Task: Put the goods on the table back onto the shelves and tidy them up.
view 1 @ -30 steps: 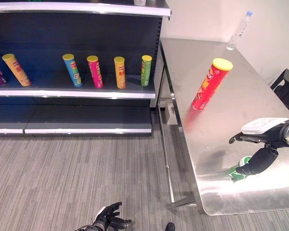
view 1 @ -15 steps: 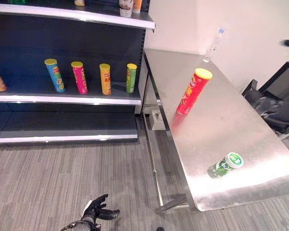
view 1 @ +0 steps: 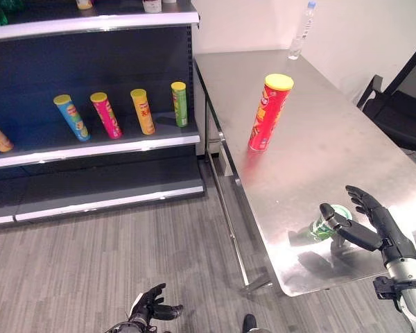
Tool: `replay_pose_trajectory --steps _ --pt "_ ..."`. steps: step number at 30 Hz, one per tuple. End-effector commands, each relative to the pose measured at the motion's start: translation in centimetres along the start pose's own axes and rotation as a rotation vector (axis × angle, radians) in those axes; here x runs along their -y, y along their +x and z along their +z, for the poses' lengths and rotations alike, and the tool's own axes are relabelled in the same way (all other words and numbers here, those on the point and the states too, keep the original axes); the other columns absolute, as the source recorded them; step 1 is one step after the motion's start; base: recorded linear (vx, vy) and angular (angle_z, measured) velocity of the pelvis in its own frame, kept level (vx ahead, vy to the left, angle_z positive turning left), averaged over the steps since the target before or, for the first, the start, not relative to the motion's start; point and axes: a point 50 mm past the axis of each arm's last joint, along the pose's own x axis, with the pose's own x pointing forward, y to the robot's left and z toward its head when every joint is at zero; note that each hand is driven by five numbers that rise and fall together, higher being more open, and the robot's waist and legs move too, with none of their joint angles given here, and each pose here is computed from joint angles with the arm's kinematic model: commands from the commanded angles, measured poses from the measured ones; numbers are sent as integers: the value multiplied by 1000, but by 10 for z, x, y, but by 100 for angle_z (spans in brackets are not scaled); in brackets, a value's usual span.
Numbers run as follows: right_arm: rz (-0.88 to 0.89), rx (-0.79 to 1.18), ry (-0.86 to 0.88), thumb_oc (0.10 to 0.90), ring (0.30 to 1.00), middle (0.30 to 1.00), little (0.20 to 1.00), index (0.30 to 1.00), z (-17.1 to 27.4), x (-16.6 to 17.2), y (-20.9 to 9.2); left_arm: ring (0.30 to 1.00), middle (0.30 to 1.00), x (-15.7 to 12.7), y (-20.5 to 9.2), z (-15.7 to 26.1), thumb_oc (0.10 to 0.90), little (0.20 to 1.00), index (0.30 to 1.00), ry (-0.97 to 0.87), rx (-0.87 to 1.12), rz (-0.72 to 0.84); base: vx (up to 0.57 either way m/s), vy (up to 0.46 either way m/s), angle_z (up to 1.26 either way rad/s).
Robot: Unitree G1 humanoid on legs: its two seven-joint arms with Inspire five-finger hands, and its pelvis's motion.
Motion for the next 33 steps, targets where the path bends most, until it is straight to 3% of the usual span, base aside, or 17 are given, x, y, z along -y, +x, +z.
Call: replay_pose_trajectory --steps 1,12,20,33 --pt "-135 254 -31 800 900 900 900 900 47 29 22 900 900 -12 7 36 800 900 900 44 130 28 -3 -10 -9" --pt "-220 274 -100 800 900 900 900 900 52 38 23 900 900 -11 8 36 800 900 900 54 131 31 1 -4 0" --pt "-148 323 -128 800 900 900 900 900 63 29 25 900 900 -11 8 38 800 900 900 50 140 35 -1 -4 2" --pt "-8 240 -336 800 900 900 900 900 49 19 18 900 900 -12 7 37 800 900 900 54 139 42 0 0 0"
